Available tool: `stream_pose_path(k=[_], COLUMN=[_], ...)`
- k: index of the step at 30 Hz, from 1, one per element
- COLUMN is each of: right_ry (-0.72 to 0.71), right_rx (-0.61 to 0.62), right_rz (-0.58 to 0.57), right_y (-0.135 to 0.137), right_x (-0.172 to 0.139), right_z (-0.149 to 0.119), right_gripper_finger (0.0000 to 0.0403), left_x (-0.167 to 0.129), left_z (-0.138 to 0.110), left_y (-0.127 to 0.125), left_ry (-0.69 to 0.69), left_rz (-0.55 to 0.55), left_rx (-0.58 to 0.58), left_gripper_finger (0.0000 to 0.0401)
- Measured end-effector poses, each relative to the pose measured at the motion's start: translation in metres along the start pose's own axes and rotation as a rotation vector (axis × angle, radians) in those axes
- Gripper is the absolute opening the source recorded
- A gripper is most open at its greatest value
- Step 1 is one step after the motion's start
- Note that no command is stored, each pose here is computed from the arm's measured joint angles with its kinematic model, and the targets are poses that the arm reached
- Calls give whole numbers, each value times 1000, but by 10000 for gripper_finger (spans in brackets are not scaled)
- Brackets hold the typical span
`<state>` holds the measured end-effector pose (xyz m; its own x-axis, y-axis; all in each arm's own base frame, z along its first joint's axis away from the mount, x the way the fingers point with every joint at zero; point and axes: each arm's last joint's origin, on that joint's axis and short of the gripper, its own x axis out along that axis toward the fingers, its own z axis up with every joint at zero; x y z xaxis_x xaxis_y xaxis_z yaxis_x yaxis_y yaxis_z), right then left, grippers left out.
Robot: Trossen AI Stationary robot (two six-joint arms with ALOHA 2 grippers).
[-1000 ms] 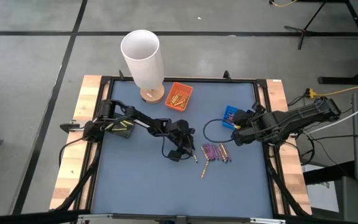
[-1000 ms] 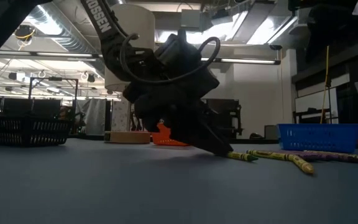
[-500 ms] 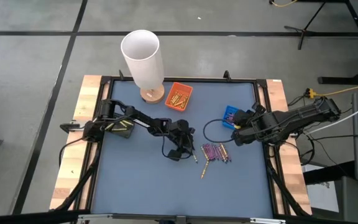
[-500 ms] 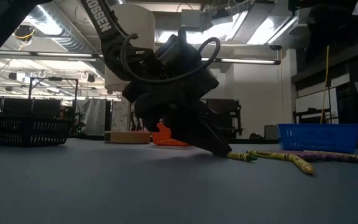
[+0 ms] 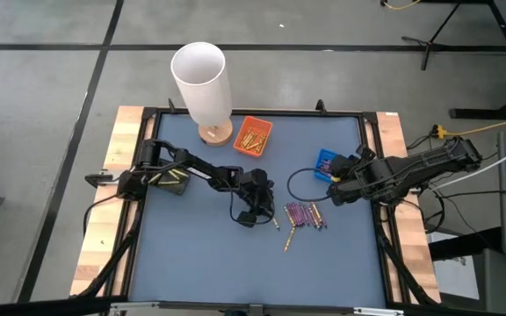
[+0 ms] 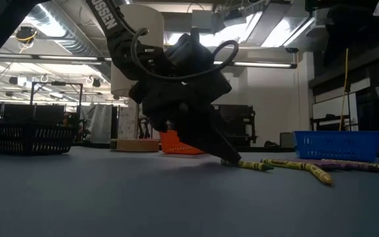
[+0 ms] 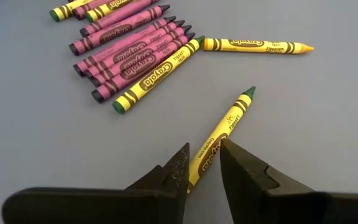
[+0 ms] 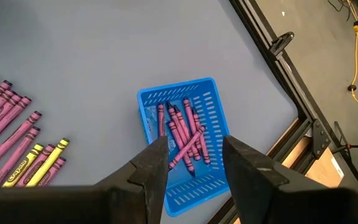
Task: Sort crayons
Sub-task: Put the green crayon into the black basket
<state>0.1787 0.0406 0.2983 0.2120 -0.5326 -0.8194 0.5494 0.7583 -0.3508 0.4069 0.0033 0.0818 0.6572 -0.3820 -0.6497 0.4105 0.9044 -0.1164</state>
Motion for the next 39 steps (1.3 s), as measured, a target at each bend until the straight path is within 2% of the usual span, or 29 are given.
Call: stream_pose_path(k=[18,26,34,39], right_ry=[0,0,0,0], right_rx=[0,0,0,0], right_rz=[1,0,1,1], right_y=[0,0,0,0], right_x=[0,0,0,0], right_z=[0,0,0,0], right_gripper_finger=[150,150,150,150], left_x=[4,3,3,5], left_z=[0,0,0,1], left_y=[-4,-2,-2,-6], left_ry=[12,5,5,14], left_rz=[83,102,103,127], left_rx=[50,-57,-60,-45], left_gripper_finger=[77,78,98,81])
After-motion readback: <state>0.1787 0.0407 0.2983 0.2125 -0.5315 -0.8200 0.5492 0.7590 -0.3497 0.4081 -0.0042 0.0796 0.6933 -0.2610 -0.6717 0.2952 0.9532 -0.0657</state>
